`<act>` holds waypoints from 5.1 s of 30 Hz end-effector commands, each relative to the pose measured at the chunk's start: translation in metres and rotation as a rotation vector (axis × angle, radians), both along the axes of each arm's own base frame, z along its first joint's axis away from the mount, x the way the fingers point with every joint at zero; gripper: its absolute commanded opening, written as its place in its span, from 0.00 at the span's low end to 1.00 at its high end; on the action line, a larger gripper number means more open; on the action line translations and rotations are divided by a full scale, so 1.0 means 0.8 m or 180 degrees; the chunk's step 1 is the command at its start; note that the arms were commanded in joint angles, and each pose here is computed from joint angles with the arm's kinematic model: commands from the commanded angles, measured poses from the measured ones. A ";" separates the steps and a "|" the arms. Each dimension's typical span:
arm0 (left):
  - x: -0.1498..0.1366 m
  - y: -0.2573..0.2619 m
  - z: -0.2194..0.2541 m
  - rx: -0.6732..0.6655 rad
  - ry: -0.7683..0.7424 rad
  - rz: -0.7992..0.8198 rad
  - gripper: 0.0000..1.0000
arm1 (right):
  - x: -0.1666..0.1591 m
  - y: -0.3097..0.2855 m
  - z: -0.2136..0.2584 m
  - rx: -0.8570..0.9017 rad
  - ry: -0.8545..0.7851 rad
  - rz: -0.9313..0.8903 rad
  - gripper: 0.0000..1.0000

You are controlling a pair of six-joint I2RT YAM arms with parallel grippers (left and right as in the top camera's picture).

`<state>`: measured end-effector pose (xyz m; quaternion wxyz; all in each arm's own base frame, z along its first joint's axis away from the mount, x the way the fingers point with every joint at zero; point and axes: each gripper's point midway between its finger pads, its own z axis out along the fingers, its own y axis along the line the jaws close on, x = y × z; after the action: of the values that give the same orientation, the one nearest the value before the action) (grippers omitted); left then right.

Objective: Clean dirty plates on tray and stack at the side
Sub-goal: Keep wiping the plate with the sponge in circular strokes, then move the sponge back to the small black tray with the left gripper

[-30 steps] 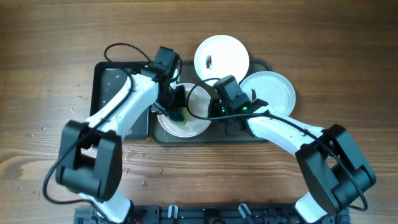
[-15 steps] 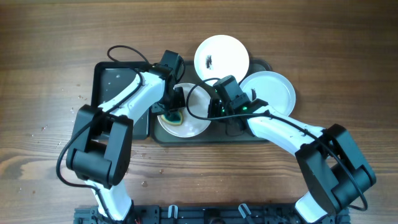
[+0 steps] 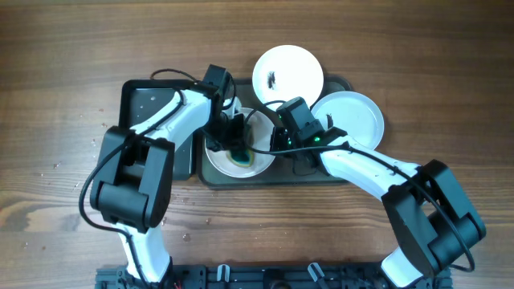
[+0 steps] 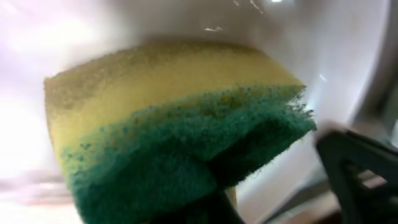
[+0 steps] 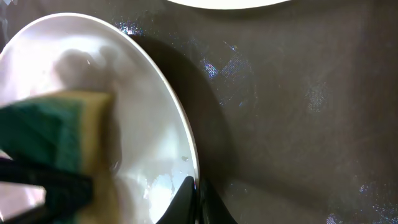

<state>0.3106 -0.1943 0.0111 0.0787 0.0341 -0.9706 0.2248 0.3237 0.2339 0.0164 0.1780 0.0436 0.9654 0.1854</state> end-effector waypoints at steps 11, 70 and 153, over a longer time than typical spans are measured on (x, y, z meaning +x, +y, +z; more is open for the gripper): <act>0.027 0.001 0.061 0.0177 -0.0635 -0.0045 0.04 | -0.003 0.008 -0.004 0.0027 0.0005 0.0114 0.04; 0.071 0.141 0.174 0.1114 -0.1823 0.0828 0.04 | -0.006 0.009 -0.008 0.0033 0.0017 0.0114 0.24; 0.062 0.243 0.037 0.1307 -0.1164 0.1249 0.04 | -0.004 0.015 -0.006 0.0108 -0.0048 0.0092 0.27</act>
<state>0.3378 -0.0005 0.0057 -0.0942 0.2063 -0.9736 0.0262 0.3251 0.2456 0.0192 0.1929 0.0293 0.9590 0.2054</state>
